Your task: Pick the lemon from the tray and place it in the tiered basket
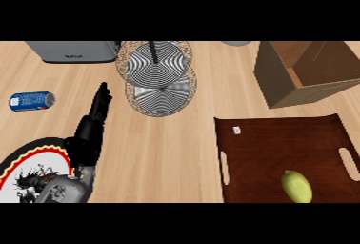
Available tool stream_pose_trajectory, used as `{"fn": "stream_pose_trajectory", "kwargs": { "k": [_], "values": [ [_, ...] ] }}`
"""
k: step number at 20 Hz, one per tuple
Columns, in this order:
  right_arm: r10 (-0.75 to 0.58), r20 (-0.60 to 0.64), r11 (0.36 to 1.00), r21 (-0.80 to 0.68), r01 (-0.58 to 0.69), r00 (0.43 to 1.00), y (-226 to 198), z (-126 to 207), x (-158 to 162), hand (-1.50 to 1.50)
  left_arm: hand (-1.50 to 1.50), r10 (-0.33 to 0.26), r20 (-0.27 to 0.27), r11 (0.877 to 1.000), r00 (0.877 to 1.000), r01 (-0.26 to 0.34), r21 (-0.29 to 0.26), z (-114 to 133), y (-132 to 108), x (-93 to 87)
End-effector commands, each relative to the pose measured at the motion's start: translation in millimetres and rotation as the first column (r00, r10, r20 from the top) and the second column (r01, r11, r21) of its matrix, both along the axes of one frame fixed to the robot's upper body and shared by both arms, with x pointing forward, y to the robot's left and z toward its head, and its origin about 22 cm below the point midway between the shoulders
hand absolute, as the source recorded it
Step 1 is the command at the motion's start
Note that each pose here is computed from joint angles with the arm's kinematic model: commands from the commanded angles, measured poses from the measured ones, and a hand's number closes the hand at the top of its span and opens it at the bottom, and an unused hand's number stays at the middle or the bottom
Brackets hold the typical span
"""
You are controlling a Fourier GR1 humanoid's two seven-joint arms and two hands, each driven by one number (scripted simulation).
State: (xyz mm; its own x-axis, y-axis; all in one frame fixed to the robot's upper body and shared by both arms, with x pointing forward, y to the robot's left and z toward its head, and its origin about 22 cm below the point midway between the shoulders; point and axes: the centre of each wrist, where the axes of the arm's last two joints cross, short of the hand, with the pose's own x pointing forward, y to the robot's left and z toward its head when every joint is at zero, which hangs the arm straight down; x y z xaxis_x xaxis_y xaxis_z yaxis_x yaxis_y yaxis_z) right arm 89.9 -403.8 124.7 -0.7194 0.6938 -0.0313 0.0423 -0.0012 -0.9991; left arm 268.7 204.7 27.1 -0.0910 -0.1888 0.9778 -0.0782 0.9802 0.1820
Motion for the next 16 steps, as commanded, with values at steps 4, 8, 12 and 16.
{"fn": "stream_pose_trajectory", "kwargs": {
  "k": [4, 8, 12, 16],
  "values": [
    [0.101, 0.094, 0.995, -0.017, -0.099, 0.990, 13, -29, 18, -1.50, 0.00, -0.028, -0.003, 1.000, 1.000, 0.028, -0.002, 7, -8, -2.9],
    [0.029, 0.093, 1.000, 0.000, -0.029, 0.995, -7, -31, 16, -1.50, 0.00, -0.012, -0.002, 1.000, 1.000, 0.012, 0.016, -9, 4, 11.5],
    [0.021, 0.059, 1.000, 0.004, -0.021, 0.998, -27, -51, 27, -1.50, 0.00, -0.013, 0.001, 1.000, 1.000, 0.013, -0.012, 2, -5, -3.6],
    [0.008, -0.002, 1.000, 0.001, -0.008, 1.000, -27, -51, 39, -1.50, 0.00, -0.014, 0.008, 1.000, 1.000, 0.014, 0.013, 7, -7, 8.1]
  ]
}}
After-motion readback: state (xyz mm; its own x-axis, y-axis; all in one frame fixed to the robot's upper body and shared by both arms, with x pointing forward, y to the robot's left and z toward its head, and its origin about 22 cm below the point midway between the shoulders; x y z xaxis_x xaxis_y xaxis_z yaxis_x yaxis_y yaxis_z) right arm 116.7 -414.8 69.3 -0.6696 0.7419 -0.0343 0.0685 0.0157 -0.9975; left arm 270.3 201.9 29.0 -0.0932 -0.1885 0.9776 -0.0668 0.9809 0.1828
